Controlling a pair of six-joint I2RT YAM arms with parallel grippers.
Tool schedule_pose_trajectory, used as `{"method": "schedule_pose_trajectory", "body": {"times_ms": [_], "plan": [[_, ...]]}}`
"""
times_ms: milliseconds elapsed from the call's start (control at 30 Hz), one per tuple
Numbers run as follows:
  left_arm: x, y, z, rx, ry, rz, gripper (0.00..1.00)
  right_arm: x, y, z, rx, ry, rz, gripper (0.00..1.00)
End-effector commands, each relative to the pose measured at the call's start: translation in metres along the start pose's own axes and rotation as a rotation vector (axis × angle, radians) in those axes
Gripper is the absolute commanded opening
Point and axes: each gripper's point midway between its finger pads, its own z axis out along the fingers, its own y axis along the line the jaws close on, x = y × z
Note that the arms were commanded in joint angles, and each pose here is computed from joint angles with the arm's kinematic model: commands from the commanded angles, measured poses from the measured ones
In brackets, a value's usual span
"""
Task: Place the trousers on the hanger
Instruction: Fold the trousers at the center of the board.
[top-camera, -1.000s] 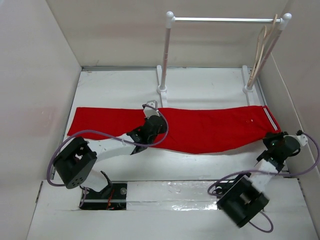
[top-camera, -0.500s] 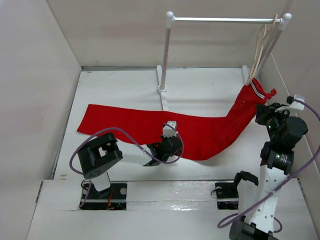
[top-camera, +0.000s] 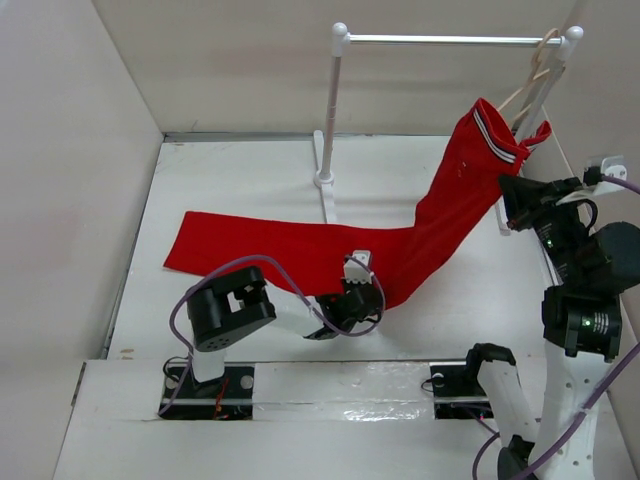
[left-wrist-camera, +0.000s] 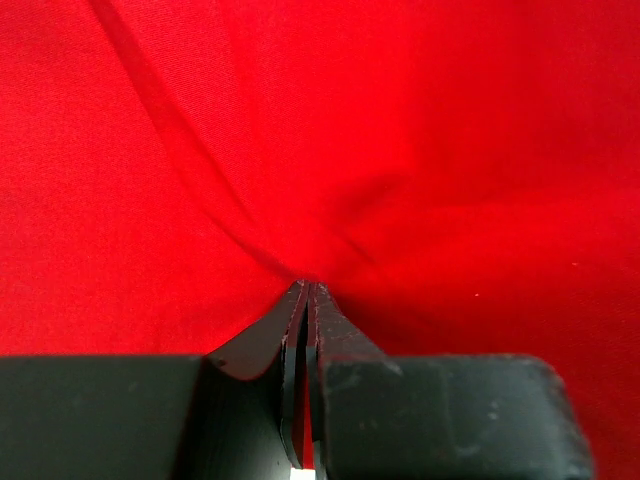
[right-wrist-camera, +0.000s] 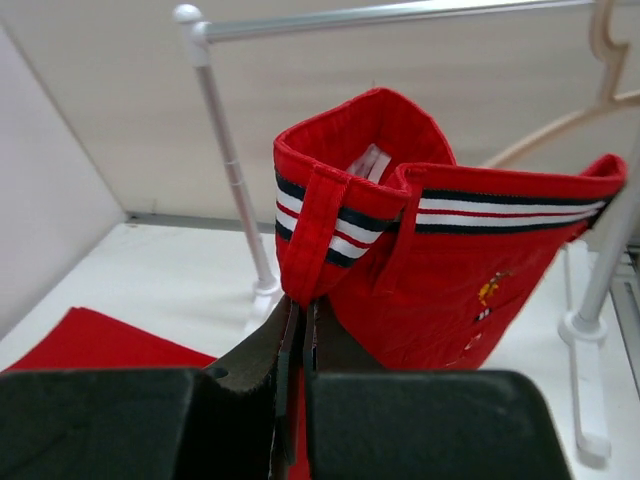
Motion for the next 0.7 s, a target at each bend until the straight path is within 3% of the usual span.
{"method": "schedule_pose_trajectory", "body": {"times_ms": [0,267,500,633,667], "plan": [[0.028,-0.018,-0.001,0.047,0.072,0.017,0.0,-0.071,0.034,-0.003,-0.122,-0.183,-0.066,0.0],[0.067,-0.087,-0.005,0.255,0.155,0.084,0.0,-0.079,0.052,0.015,-0.258,-0.189,-0.013,0.0],[0.034,-0.09,-0.015,0.266,0.079,0.066,0.0,-0.061,0.073,0.023,-0.405,-0.132,-0.01,0.0],[0.013,-0.082,-0.032,0.268,0.051,0.064,0.17,-0.052,0.083,0.033,-0.458,-0.12,0.02,0.0],[0.001,-0.08,-0.043,0.277,0.029,0.054,0.28,-0.05,0.084,0.035,-0.462,-0.118,0.014,0.0]]}}
